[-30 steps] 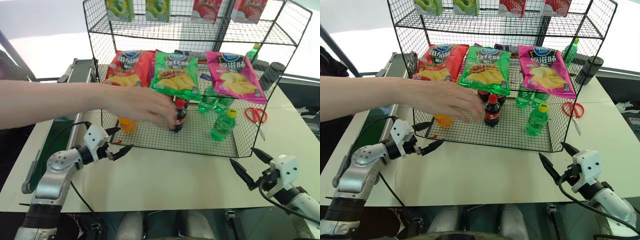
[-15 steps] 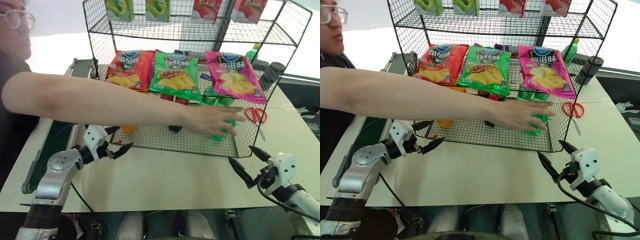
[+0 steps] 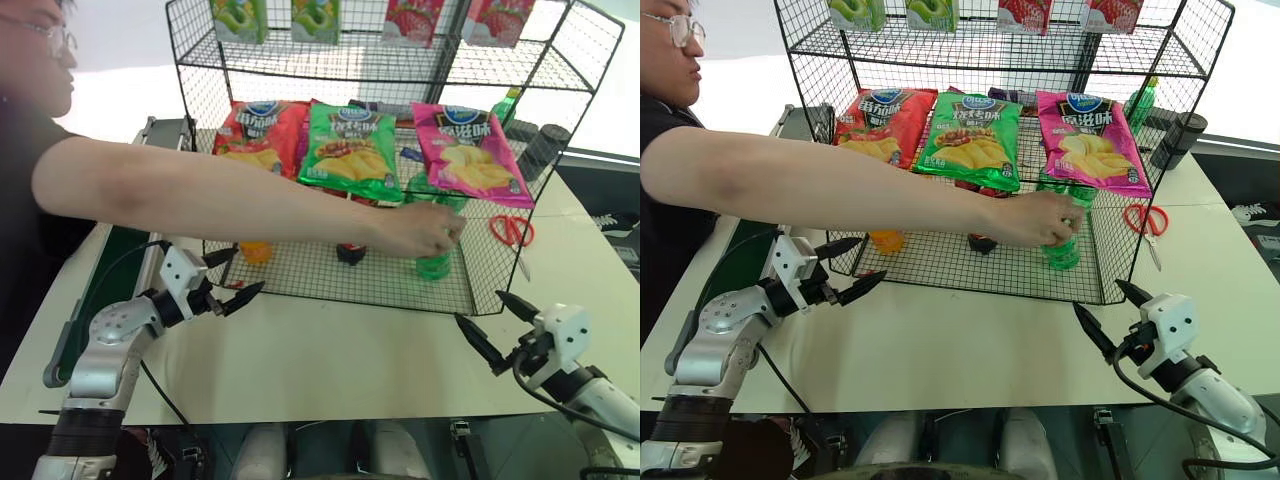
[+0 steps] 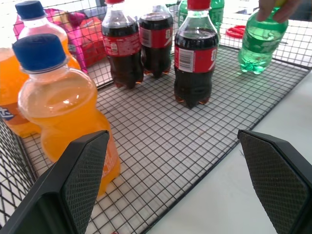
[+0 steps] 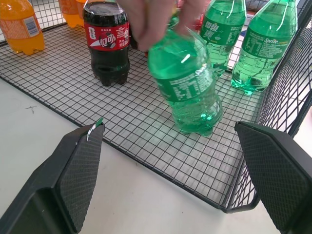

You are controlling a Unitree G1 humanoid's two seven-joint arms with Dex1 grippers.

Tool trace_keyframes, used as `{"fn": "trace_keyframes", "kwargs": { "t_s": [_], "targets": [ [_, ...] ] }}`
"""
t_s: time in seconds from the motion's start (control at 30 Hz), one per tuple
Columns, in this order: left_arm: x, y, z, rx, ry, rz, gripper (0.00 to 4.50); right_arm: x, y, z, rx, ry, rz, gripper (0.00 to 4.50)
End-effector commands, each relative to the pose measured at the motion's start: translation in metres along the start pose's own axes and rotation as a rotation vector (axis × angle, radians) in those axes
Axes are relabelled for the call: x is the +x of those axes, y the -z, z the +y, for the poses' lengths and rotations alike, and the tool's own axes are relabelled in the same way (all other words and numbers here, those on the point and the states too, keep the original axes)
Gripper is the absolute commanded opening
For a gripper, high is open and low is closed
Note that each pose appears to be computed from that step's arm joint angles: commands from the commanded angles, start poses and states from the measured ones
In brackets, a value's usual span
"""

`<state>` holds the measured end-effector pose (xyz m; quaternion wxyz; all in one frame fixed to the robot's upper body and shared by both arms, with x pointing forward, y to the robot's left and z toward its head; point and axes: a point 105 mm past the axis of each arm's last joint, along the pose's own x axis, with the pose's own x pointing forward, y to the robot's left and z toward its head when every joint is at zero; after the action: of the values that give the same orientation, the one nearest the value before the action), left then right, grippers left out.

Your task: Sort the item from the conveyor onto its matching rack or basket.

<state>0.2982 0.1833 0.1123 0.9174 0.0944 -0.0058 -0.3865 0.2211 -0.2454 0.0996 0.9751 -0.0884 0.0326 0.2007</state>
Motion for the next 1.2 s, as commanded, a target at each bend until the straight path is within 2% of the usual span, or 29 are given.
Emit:
{"fn": "trace_keyframes", "kwargs": {
  "t_s": [0.03, 0.8, 1.2],
  "targets": [
    [-0.003, -0.013, 0.008, 0.034, -0.035, -0.046, 4.5, 0.0, -0.008, -0.002, -0.031, 0.0, -0.023, 4.45],
    [0.001, -0.018, 0.011, -0.002, -0.057, -0.042, 4.5, 0.009, -0.017, 0.006, -0.03, -0.056, -0.033, 4.45],
    [-0.013, -0.023, 0.033, -0.034, -0.244, -0.091, 4.5, 0.049, -0.051, 0.05, -0.06, -0.26, -0.123, 4.45]
  ]
}}
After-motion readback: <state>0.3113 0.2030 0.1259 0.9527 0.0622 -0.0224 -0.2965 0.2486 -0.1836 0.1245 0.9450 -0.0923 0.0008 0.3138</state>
